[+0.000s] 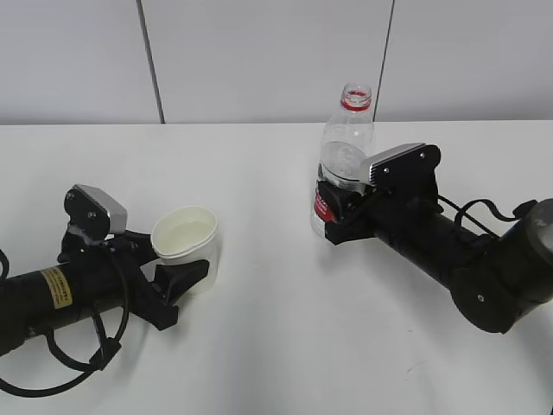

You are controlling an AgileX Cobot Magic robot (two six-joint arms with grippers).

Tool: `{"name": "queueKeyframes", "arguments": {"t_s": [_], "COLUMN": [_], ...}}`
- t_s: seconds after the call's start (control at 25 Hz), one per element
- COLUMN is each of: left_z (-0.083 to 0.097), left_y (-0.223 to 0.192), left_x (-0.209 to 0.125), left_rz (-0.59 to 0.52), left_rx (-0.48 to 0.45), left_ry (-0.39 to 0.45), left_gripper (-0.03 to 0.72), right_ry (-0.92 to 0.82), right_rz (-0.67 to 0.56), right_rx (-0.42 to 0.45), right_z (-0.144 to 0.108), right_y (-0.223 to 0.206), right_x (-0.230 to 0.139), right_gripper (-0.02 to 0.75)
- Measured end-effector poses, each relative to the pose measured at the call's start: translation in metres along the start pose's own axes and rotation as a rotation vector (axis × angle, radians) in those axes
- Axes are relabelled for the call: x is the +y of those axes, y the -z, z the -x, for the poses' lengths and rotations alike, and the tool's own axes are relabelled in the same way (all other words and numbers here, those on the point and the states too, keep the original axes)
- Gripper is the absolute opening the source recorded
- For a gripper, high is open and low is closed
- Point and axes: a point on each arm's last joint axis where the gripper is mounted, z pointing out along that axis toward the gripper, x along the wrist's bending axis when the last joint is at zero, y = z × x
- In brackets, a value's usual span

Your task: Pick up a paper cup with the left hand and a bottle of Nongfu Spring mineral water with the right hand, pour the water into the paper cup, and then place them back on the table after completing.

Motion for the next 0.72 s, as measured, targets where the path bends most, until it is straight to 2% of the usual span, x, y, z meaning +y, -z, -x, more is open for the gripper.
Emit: {"name": "queueKeyframes", "arguments": {"t_s": [0.32, 0.6, 0.72], "left_z": [-0.0001, -0.0001, -0.0003], "left_y": [0.0000, 0.0000, 0.0000], "left_x": [0.0000, 0.0000, 0.0000], "left_rz": [0.000, 0.000, 0.000], "left_rx": [0.001, 0.001, 0.003], "left_ry": [0.000, 0.000, 0.002], "left_gripper": [0.435, 0.442, 0.496], "right_ry": [-0.030, -0.037, -0.037], "right_rz": [0.000, -0.002, -0.014], "right_rx": [-0.003, -0.003, -0.003], "right_z": [0.0003, 0.0003, 0.0002], "right_y": [0.0000, -0.0001, -0.0001], "right_x": [0.0000, -0.0008, -0.0019], "right_gripper": [0.417, 0.519, 0.570]}}
